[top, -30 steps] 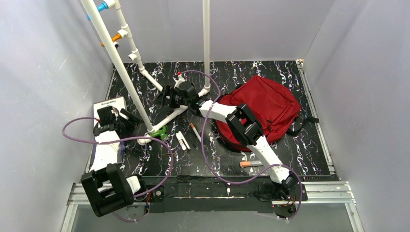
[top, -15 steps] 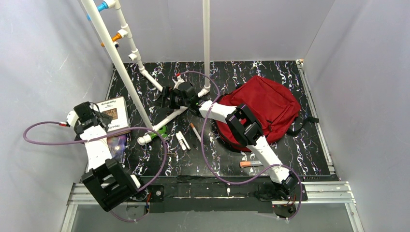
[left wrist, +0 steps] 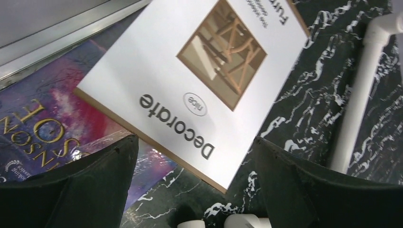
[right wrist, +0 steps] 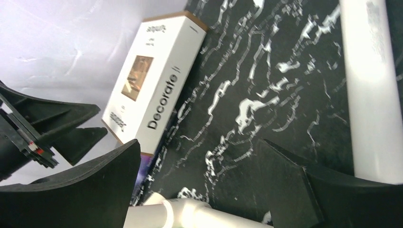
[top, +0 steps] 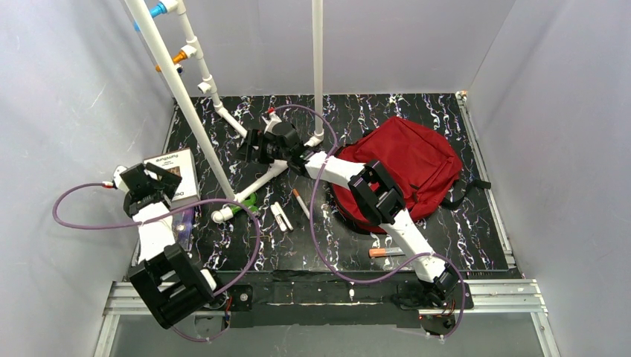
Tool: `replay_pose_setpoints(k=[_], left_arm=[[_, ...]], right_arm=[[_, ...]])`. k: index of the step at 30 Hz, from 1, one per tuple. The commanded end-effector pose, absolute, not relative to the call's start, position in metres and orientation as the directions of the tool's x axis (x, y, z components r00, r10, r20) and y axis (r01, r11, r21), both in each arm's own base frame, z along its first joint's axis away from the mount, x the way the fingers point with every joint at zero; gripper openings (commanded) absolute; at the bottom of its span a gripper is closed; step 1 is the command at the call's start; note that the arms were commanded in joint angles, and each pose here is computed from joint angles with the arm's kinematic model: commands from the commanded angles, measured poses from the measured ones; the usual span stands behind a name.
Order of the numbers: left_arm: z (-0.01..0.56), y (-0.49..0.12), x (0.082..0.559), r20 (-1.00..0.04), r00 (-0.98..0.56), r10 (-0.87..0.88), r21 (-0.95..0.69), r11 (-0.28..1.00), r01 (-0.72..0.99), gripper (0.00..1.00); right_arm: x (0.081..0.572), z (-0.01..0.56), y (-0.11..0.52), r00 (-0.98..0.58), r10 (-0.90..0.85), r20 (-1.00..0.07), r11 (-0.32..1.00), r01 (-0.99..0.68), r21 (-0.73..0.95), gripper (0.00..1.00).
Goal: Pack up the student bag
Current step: Pick up the book from the center of the board.
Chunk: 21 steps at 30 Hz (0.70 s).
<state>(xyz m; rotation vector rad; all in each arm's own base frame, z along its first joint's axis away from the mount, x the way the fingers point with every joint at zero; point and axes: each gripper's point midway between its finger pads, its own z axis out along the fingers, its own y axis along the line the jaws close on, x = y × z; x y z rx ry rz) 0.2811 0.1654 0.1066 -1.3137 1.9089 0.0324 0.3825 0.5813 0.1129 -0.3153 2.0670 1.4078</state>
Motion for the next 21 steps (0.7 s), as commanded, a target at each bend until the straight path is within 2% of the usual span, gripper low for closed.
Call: replay_pose_setpoints(k=[1, 4, 6, 8, 12, 15, 17, 21], left_arm=[[0.154, 0.161, 0.295, -0.695, -0.136, -0.706, -0.435, 0.564, -0.702, 0.89], [0.162, 0.173, 0.304, -0.736, -0.156, -0.659, -0.387, 0.598, -0.702, 0.92], [0.156, 0.188, 0.306, -0.758, -0.225, -0.612, -0.267, 0.606, -0.749, 0.93], [0.144, 0.208, 0.318, -0.819, -0.346, -0.458, -0.054, 0.661, -0.748, 0.98], [0.117, 0.214, 0.329, -0.803, -0.496, -0.33, 0.081, 0.764, -0.641, 0.98], [0.116, 0.225, 0.316, -0.781, -0.578, -0.237, 0.241, 0.739, -0.629, 0.98], [0.114, 0.235, 0.307, -0.758, -0.604, -0.246, 0.299, 0.693, -0.656, 0.98], [0.091, 0.223, 0.306, -0.704, -0.646, -0.294, 0.253, 0.746, -0.616, 0.98]], right_arm=[[0.38, 0.169, 0.604, -0.726, 0.205, -0.657, 0.315, -0.587, 0.746, 0.98], [0.379, 0.167, 0.611, -0.726, 0.211, -0.654, 0.317, -0.582, 0.749, 0.98], [0.376, 0.163, 0.615, -0.742, 0.206, -0.638, 0.305, -0.571, 0.762, 0.98], [0.37, 0.16, 0.616, -0.747, 0.192, -0.636, 0.303, -0.572, 0.762, 0.98], [0.364, 0.163, 0.614, -0.737, 0.165, -0.656, 0.293, -0.598, 0.746, 0.98], [0.361, 0.157, 0.611, -0.733, 0.131, -0.667, 0.305, -0.611, 0.731, 0.98], [0.36, 0.16, 0.611, -0.73, 0.126, -0.672, 0.302, -0.617, 0.727, 0.98], [0.36, 0.167, 0.612, -0.726, 0.132, -0.675, 0.293, -0.622, 0.726, 0.98]])
